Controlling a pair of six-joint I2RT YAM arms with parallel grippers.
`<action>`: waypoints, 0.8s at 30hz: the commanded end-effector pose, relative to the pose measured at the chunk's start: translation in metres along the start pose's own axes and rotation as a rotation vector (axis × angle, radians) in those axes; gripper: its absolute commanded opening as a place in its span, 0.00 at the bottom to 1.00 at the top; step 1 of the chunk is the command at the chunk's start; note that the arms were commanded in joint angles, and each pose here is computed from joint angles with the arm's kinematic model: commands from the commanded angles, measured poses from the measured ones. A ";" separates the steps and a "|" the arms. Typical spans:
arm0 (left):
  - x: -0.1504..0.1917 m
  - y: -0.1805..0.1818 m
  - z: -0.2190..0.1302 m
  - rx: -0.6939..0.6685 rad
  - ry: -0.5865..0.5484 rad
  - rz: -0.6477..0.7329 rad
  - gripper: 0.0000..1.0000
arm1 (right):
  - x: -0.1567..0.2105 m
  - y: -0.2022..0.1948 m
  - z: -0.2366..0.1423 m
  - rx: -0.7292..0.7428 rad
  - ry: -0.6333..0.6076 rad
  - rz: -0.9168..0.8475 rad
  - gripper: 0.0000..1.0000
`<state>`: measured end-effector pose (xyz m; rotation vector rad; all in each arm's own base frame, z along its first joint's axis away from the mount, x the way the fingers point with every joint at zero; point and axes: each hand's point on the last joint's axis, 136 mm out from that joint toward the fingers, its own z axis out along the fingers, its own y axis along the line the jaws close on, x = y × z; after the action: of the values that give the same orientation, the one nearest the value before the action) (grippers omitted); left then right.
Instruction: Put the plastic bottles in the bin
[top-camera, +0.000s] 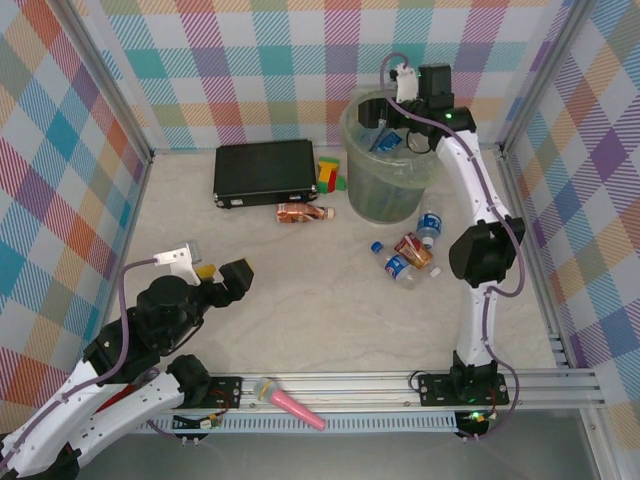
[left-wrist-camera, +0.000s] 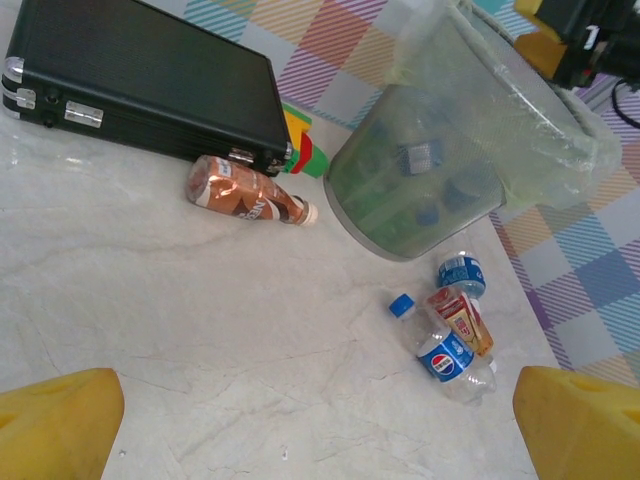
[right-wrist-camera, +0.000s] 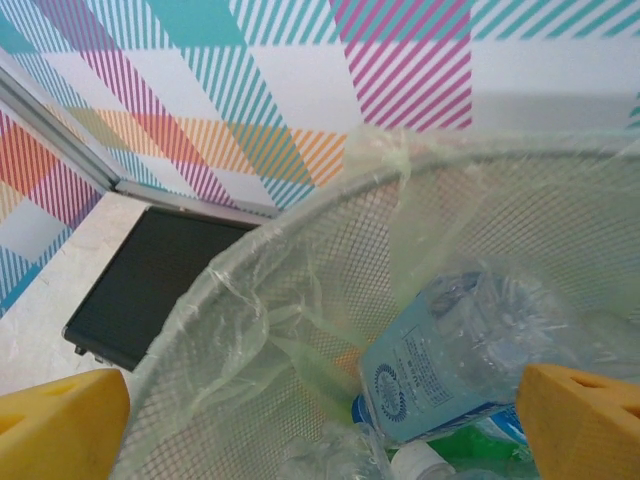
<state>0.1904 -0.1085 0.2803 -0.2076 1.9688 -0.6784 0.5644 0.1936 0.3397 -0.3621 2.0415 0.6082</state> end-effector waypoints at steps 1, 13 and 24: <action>0.009 0.005 0.002 -0.013 0.023 0.008 1.00 | -0.036 0.019 -0.045 0.006 -0.101 -0.018 0.99; 0.020 0.004 0.025 -0.059 0.062 0.035 1.00 | -0.011 0.087 -0.097 0.010 -0.126 -0.055 0.99; 0.022 0.025 0.039 -0.202 0.041 -0.004 1.00 | 0.090 0.156 -0.080 -0.002 0.032 -0.280 0.99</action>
<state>0.2153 -0.1206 0.2342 -0.2538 2.1119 -0.5006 0.3866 0.2680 0.3482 -0.5654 2.0133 0.5430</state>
